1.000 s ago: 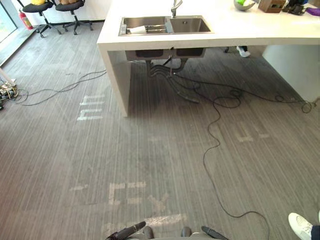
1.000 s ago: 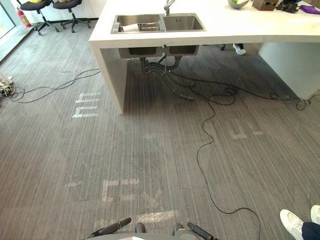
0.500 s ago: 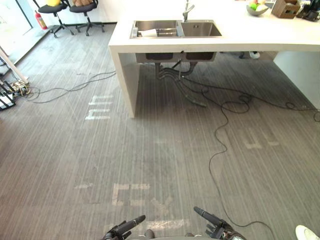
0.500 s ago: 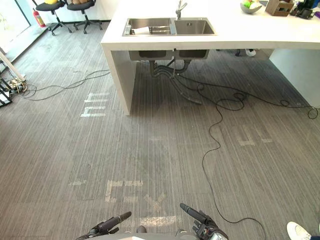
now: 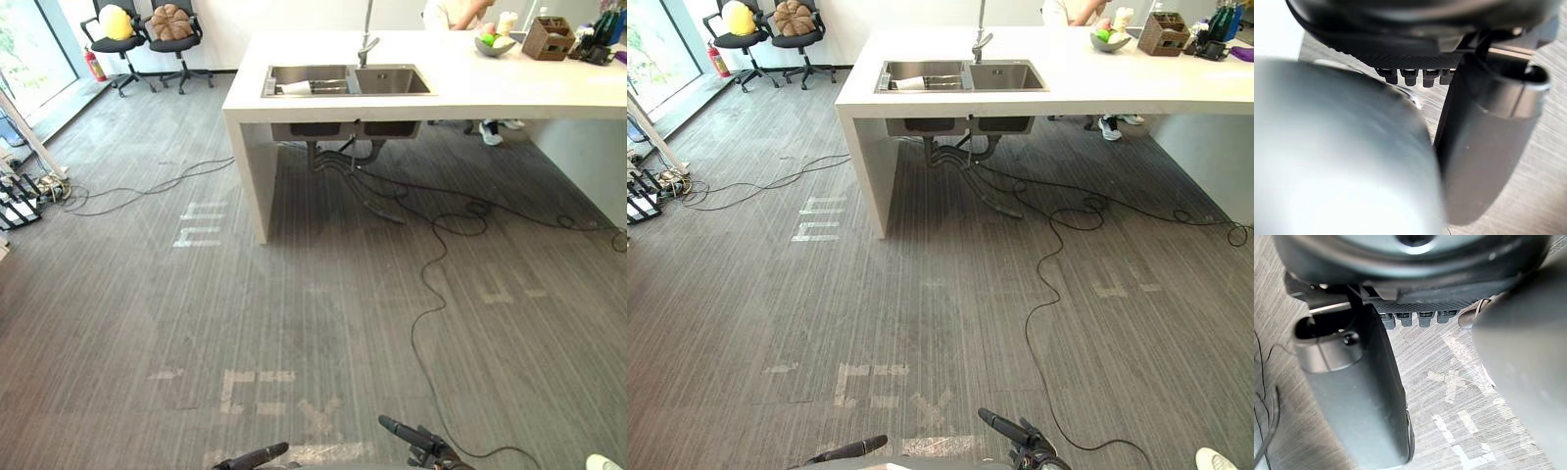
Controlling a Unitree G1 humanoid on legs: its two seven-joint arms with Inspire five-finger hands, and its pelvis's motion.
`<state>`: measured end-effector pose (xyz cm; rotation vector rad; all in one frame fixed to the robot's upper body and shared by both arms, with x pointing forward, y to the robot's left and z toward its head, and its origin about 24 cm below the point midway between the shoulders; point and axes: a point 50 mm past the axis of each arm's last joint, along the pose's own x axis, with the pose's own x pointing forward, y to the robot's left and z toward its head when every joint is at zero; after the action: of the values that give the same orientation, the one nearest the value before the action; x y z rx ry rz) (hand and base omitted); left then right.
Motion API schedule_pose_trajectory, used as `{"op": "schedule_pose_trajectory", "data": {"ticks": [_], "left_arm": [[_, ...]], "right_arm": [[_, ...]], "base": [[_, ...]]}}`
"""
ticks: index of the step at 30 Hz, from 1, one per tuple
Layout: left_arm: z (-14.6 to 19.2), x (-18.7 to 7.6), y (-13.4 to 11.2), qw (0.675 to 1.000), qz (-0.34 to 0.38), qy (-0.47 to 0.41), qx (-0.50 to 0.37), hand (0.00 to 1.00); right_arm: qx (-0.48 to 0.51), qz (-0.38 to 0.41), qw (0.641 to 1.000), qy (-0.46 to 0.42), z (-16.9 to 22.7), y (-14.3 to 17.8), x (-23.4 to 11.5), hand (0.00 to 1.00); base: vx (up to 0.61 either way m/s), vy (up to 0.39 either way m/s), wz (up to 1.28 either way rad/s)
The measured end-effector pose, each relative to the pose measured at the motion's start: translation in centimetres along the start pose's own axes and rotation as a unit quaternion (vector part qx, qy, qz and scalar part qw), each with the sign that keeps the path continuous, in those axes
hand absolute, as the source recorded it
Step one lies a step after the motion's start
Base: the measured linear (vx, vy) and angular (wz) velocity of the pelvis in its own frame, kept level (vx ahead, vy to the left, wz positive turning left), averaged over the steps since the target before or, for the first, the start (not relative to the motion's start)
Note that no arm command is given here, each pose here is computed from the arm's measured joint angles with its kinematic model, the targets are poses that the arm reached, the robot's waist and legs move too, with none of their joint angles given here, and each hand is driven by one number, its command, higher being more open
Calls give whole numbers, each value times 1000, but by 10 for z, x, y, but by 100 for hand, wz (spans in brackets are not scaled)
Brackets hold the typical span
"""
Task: Walk over to the sink, pick up the cup, carry it to the dishwasher, place the cup inside the dishwasher, then close the dishwasher door
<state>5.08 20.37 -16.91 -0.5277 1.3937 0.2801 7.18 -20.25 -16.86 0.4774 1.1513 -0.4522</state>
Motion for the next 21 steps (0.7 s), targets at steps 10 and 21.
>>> {"op": "schedule_pose_trajectory", "data": {"ticks": [10, 21], "left_arm": [[4, -1, 0, 999, -19, -4, -30, 100], [69, -10, -51, 990, -52, -127, 14, 100]], "right_arm": [[64, -31, 997, -19, 8, -14, -1, 100], [36, 28, 995, -83, 45, 36, -2, 100]], "base": [[52, 68, 16], [175, -17, -1]]}}
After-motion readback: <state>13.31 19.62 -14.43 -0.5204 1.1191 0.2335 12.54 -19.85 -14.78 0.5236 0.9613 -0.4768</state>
